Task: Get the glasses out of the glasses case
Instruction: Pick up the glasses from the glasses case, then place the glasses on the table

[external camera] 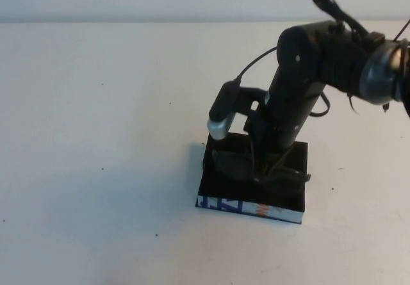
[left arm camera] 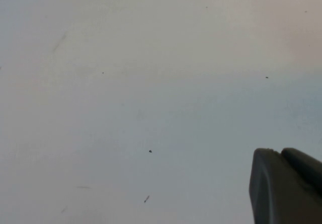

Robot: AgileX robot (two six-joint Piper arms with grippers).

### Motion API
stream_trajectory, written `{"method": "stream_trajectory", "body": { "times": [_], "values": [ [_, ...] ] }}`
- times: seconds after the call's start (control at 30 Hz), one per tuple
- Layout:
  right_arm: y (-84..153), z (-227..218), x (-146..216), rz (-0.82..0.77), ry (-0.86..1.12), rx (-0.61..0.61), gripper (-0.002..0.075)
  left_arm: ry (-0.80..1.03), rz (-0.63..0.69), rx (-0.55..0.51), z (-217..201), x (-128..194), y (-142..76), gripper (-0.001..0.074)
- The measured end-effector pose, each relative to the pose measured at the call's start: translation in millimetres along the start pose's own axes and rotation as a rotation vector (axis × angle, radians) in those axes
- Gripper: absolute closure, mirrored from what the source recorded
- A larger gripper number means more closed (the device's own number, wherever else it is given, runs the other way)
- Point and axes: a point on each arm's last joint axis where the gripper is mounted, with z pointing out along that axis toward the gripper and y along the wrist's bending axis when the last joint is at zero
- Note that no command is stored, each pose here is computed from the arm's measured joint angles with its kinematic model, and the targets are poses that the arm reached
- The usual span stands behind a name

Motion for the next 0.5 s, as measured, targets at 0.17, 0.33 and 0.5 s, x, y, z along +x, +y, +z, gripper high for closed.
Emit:
{"method": "stream_trajectory", "body": {
  "times": [0.17, 0.33, 0.5],
  "values": [
    [-4.6, -54.8, 8.9, 0.278, -0.071, 0.056, 0.0712, 0.0, 0.0, 0.0, 0.0, 0.0, 0.0, 0.0739],
    [-6.0, -98.9, 53.4, 0.638, -0.139, 0.08, 0.0712, 0.0, 0.0, 0.0, 0.0, 0.0, 0.0, 0.0739],
    [7.1, -87.5, 120.5, 0.904, -0.053, 0.046, 0.0713, 0.0, 0.0, 0.0, 0.0, 0.0, 0.0, 0.0739]
  ]
}}
